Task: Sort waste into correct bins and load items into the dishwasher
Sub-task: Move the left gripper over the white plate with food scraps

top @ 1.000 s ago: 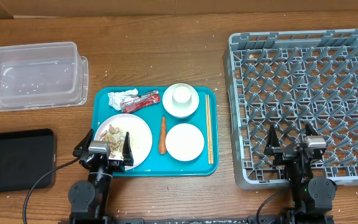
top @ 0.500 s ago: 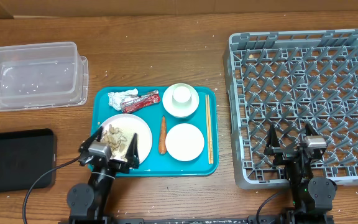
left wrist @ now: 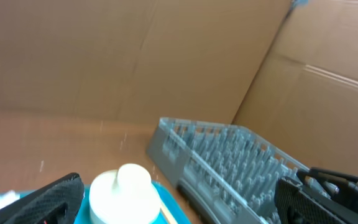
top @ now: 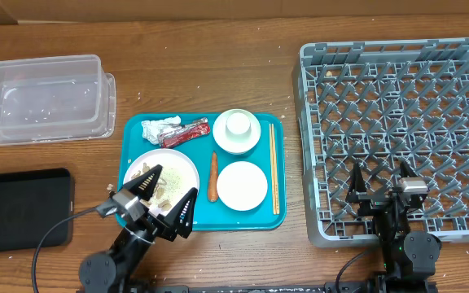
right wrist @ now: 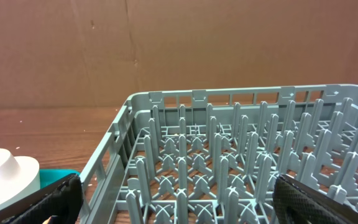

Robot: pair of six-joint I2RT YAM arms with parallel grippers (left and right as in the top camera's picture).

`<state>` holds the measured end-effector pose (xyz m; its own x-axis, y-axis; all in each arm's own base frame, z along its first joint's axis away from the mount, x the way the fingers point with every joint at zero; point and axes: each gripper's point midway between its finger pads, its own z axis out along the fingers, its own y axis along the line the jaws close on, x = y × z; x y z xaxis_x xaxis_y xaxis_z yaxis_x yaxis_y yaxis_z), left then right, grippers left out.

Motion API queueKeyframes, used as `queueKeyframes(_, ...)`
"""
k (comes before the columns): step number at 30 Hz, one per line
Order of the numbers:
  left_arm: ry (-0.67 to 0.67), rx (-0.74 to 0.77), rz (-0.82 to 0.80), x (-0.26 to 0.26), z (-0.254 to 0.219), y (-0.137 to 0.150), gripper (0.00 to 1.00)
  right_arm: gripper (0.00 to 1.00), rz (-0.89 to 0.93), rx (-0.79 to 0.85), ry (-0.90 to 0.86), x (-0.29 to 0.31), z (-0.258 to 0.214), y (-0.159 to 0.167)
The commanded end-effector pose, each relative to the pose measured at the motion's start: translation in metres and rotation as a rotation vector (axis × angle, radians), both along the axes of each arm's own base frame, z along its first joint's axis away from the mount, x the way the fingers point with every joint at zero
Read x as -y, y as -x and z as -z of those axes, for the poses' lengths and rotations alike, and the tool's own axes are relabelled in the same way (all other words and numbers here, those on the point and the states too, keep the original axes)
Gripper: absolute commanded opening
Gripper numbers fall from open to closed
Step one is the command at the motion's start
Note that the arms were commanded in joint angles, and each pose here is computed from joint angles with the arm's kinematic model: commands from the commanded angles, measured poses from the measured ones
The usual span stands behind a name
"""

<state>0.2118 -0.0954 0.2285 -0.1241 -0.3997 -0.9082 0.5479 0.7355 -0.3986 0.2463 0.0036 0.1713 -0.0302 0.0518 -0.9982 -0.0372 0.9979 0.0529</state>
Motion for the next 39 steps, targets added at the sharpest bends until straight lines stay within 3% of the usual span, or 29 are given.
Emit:
queueKeyframes(1,-0.067,0.008,-0.022,-0.002,-0.034,0.007,1.0,1.0,0.01,0.009,0.004,0.002,0.001,0.0)
queueKeyframes(5,-0.161,-0.111,-0.067,-0.008,-0.05,0.001,1.0,1.0,0.01,0.008,0.004,0.002,0.001,0.0)
queueKeyframes(10,-0.305,-0.296,-0.008,-0.004,-0.066,-0.015,0.99,1.0,0.01,0.008,0.004,0.002,0.001,0.0)
queueKeyframes(14,-0.239,-0.41,0.189,0.022,-0.077,-0.02,1.0,1.0,0.01,0.008,0.004,0.002,0.001,0.0)
queueKeyframes(18,-0.211,-0.43,0.291,0.035,-0.081,-0.032,1.0,1.0,0.01,0.008,0.004,0.002,0.001,0.0)
queueKeyframes(22,-0.16,-0.613,0.137,0.017,-0.06,-0.056,1.0,1.0,0.01,0.009,0.004,0.002,0.001,0.0)
queueKeyframes(27,-0.291,-0.913,-0.047,-0.008,-0.024,-0.063,1.0,1.0,0.01,0.008,0.004,0.002,0.001,0.0)
queueKeyframes(39,-0.284,-1.2,0.107,0.025,0.032,-0.068,1.0,1.0,0.01,0.008,0.004,0.002,0.001,0.0)
